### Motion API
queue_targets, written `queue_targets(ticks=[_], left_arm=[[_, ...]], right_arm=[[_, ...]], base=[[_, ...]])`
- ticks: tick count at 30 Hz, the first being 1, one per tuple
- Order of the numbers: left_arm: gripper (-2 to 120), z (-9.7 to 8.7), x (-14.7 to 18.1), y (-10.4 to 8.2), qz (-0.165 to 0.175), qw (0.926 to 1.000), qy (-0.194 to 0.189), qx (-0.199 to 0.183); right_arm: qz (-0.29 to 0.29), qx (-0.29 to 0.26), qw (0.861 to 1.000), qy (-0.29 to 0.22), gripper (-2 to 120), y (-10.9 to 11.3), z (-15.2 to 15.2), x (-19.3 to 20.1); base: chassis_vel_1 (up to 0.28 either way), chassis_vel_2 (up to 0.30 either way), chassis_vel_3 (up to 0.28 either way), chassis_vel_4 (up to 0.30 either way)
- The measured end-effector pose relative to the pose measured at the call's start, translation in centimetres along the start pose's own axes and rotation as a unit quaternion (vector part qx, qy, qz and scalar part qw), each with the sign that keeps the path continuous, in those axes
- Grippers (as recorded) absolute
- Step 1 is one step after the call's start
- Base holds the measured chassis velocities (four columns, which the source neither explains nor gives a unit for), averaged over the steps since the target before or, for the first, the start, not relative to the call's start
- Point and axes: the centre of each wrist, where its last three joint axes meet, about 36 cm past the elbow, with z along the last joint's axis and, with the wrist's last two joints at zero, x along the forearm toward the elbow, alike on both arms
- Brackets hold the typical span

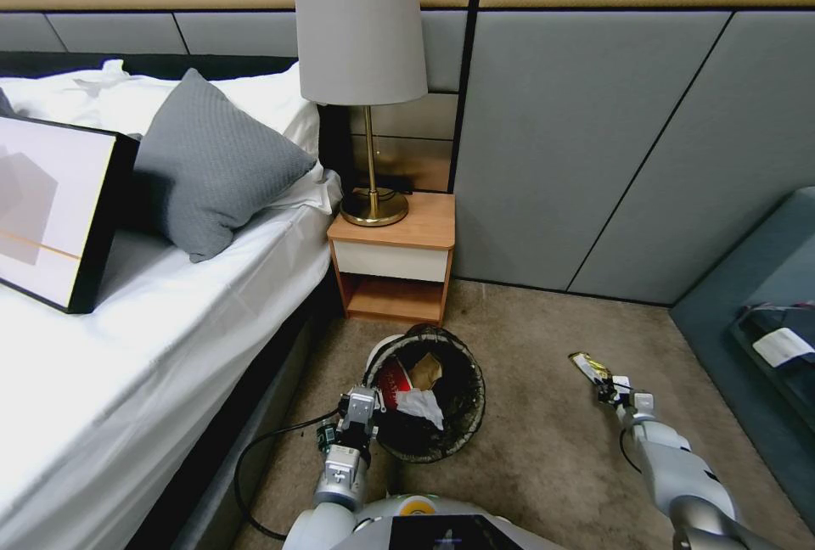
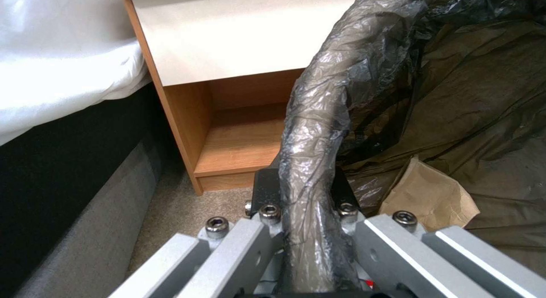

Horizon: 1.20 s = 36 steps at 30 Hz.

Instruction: Pick up the trash bin, then pick up the garbage from the floor and place it into the trash bin.

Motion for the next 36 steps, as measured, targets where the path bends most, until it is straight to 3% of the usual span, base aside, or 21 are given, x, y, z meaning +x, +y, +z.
queue_targets(ticks=[11,17,25,28,32,36], left_arm=[[0,0.1,0.1,0.0,0.001,1.0000,0.002,-0.002],[0,0.2,0.3,-0.1,0.001,1.0000,0.003,-0.003],[0,0.4,0.5,0.0,0.001,1.0000,0.005,-0.004],[0,0.5,0.6,-0.1,0.004,1.0000,0.006,-0.005],[0,0.5,0.7,-0.1,0.005,1.0000,0.006,-0.005],[0,0.6,0.7,0.0,0.006,0.9999,0.005,-0.007]], right_arm=[[0.017,-0.026,0.999,0.022,93,1.0,-0.3,-1.0],[0.021,-0.050,0.998,0.036,97,2.3,-0.7,-1.8],[0.028,-0.083,0.995,0.046,77,2.7,-1.1,-2.3],[0.045,-0.115,0.990,0.061,57,2.2,-1.6,-2.6],[0.052,-0.135,0.988,0.063,51,2.0,-1.9,-2.8],[0.062,-0.159,0.983,0.065,27,1.6,-2.1,-2.8]], base=[[0.000,0.000,0.000,0.000],[0.000,0.000,0.000,0.000],[0.000,0.000,0.000,0.000],[0.000,0.000,0.000,0.000],[0.000,0.000,0.000,0.000],[0.000,0.000,0.000,0.000]])
